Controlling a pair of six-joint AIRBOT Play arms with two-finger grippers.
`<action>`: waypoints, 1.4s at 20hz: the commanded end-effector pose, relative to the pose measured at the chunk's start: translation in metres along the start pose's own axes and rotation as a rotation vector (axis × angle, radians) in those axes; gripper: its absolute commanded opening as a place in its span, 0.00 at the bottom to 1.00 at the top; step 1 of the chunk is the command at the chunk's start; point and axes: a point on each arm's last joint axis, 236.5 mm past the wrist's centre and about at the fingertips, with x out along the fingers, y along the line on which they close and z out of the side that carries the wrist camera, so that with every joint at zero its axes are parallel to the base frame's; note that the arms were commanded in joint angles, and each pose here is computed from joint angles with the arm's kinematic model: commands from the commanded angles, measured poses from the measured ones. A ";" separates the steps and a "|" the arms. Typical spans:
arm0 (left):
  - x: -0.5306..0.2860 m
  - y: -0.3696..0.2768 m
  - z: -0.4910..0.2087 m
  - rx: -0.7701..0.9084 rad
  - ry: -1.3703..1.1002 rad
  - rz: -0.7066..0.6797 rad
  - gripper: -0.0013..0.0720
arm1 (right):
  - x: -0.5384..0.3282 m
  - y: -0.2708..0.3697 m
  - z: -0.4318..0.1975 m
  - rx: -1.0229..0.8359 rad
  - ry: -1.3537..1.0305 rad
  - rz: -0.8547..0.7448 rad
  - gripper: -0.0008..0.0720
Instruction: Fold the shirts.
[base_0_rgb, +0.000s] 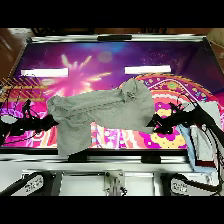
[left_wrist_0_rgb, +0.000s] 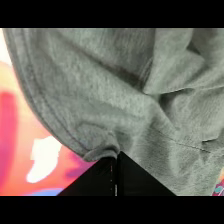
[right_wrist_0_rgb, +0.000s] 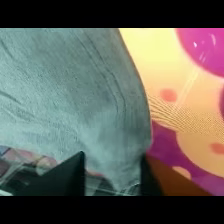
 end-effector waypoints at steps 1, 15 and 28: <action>-0.010 -0.009 0.010 0.012 -0.044 -0.014 0.06 | 0.013 0.021 0.002 -0.060 -0.034 0.005 0.17; -0.621 -0.341 -0.037 0.717 -1.637 -0.330 0.06 | -0.590 0.215 -0.223 -0.863 -1.887 0.040 0.10; -0.531 -0.294 0.002 0.597 -1.294 -0.159 0.06 | -0.497 0.160 -0.131 -0.723 -1.405 -0.252 0.10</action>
